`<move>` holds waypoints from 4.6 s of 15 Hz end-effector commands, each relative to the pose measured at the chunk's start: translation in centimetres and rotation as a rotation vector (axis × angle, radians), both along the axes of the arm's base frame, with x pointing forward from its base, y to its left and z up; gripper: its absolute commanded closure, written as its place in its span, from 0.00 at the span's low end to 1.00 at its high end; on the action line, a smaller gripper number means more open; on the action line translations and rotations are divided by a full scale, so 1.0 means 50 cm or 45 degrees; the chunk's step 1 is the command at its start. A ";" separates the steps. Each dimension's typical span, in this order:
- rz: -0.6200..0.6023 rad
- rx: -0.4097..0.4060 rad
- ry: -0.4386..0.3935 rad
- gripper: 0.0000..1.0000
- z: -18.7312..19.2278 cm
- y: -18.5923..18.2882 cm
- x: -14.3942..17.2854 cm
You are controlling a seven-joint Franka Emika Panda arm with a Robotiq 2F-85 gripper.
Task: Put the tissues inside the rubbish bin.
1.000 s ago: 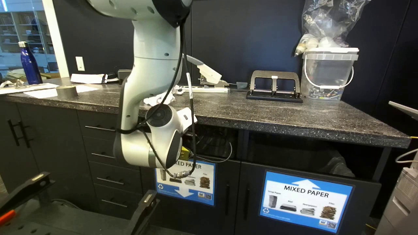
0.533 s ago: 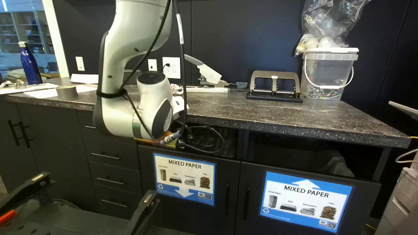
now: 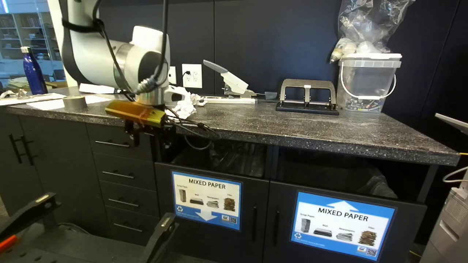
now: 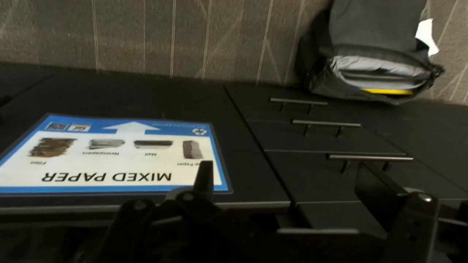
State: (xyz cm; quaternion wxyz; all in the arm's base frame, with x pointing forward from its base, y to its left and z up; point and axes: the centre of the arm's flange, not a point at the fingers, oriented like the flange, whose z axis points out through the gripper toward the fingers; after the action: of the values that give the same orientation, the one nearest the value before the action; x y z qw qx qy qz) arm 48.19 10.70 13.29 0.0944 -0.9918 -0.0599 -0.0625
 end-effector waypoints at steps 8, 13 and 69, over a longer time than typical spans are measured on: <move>0.173 -0.028 0.066 0.00 0.370 -0.067 0.232; 0.229 -0.025 0.000 0.00 0.438 -0.128 0.363; -0.077 -0.180 -0.053 0.91 0.111 -0.080 0.018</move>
State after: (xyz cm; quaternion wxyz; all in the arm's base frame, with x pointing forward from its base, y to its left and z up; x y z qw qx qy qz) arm 52.30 7.54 18.61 0.0210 -0.9961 -0.0490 -0.0705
